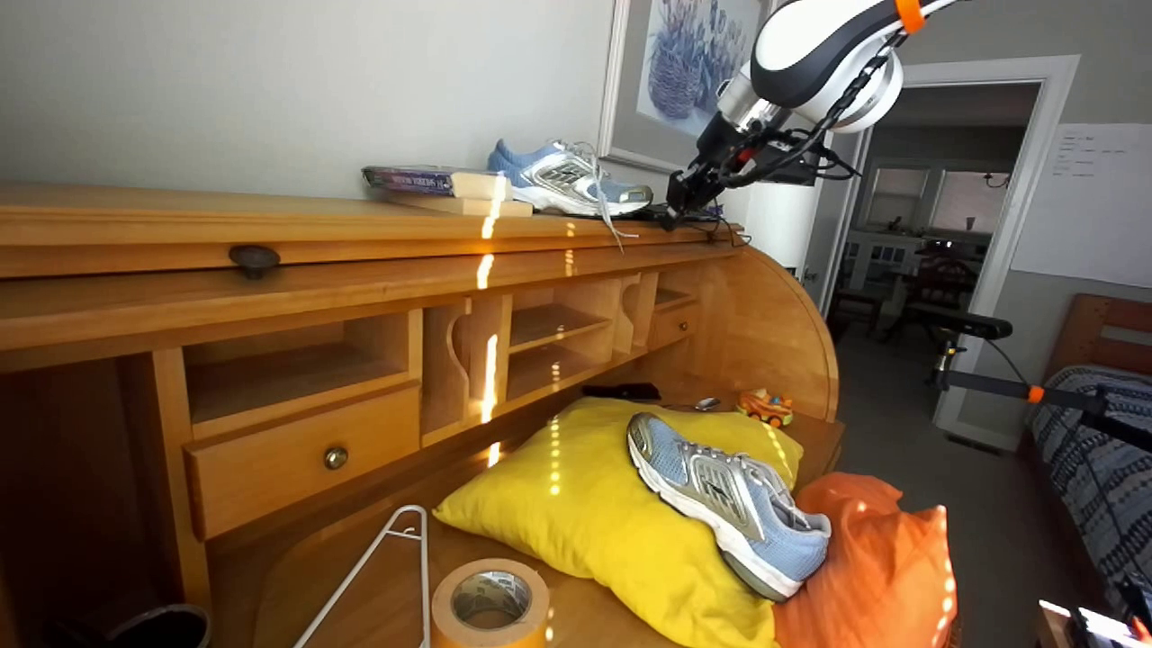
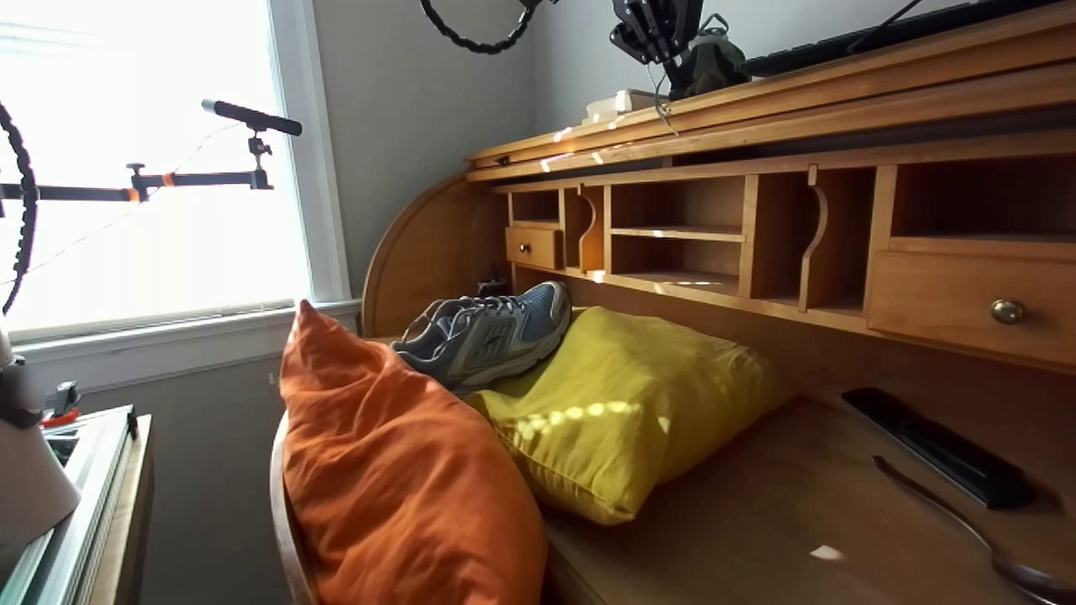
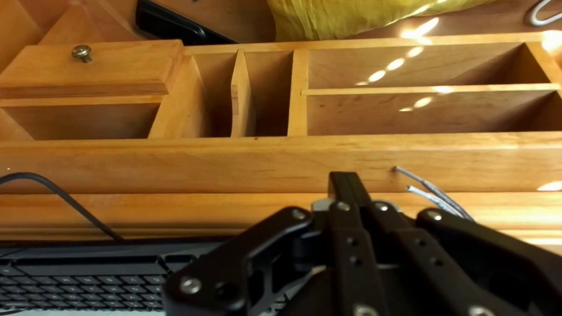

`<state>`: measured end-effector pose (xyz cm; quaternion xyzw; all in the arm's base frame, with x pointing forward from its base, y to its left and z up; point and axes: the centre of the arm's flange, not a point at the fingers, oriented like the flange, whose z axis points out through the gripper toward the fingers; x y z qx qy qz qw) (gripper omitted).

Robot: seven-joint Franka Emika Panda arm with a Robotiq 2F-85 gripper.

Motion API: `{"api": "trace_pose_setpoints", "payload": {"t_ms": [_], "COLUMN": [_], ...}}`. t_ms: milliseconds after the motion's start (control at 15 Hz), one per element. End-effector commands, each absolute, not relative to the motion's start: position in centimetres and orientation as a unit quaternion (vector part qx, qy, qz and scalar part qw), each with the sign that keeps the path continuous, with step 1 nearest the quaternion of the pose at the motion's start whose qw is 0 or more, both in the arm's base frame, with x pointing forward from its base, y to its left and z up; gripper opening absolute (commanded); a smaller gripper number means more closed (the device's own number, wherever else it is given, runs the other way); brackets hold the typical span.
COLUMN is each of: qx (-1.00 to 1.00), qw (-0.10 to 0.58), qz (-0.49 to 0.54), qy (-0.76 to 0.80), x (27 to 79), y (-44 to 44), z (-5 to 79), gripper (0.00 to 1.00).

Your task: Move the yellow pillow backwards, then put the shoes on the yellow pillow

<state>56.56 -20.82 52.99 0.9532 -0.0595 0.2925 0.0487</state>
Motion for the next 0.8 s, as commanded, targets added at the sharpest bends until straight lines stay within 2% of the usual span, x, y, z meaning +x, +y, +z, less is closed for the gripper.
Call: {"api": "trace_pose_setpoints", "payload": {"t_ms": [0,400,733], "qx": [0.953,0.939,0.930], "qw": [0.049,0.069,0.073], "qz": [0.294,0.337,0.359], "qy": [-0.050,-0.024,-0.011], "x": [55.7,54.8,55.9], "y": [-18.6,-14.8,-15.3], "z": [54.7,60.2,60.8], "gripper": [0.00,0.00,0.00]}}
